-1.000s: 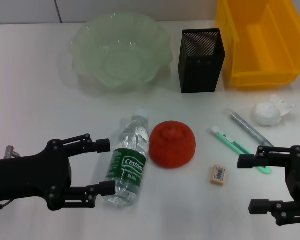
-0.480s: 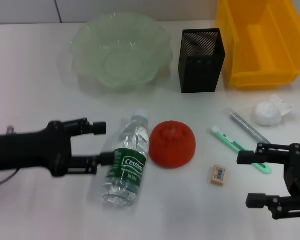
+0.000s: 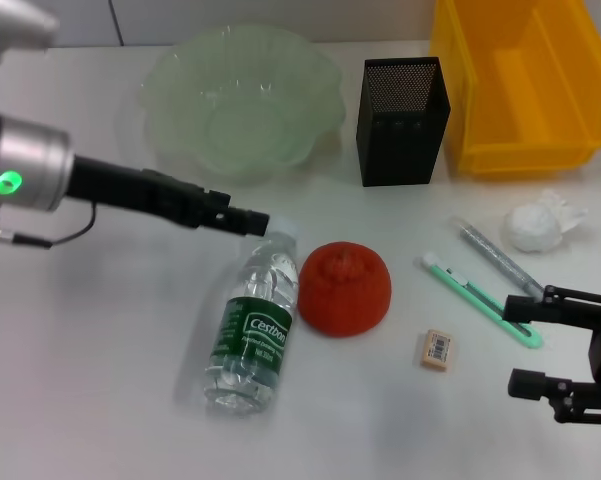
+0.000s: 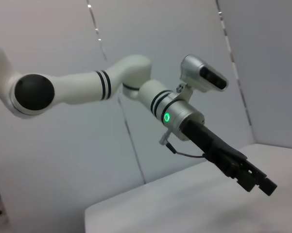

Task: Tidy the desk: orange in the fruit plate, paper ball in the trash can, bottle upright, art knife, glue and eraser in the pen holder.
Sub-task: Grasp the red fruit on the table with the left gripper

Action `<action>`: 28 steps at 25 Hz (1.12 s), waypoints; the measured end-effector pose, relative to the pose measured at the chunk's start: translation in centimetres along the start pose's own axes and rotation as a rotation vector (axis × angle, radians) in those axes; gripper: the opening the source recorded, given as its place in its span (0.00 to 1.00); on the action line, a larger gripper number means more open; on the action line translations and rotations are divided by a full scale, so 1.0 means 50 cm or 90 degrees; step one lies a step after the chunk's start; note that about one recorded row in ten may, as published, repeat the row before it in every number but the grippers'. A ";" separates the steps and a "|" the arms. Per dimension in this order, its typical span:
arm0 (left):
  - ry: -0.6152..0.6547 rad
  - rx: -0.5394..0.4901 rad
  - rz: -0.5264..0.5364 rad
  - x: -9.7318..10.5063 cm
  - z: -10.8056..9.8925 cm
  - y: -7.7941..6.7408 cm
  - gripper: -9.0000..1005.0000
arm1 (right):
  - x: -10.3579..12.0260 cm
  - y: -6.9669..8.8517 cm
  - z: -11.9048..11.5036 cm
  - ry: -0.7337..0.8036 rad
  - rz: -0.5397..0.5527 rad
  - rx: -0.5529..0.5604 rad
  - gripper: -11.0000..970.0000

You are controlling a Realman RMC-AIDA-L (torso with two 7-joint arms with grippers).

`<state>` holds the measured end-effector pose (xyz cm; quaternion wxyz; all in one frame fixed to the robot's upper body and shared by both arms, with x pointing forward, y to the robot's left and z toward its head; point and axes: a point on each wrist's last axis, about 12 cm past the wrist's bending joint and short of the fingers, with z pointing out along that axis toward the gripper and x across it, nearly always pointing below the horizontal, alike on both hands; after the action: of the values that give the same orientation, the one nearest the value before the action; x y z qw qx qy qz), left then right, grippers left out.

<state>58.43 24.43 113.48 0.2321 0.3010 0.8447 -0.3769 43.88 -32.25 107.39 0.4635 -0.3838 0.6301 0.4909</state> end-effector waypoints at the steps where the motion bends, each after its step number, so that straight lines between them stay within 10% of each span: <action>1: 0.026 -0.022 -0.024 -0.025 0.013 -0.005 0.80 | 0.002 0.001 -0.004 -0.002 0.001 0.009 0.77; 13: 0.105 -0.123 -0.071 -0.115 0.097 -0.046 0.79 | 0.004 0.002 -0.009 0.002 -0.005 0.016 0.77; 28: 0.149 -0.178 -0.110 -0.100 0.158 -0.041 0.77 | 0.001 -0.007 -0.001 0.002 -0.022 0.024 0.77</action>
<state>61.93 15.53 112.79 0.1385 0.2337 0.9329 -0.2365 44.20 -32.37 107.25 0.4777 -0.3865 0.6334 0.4704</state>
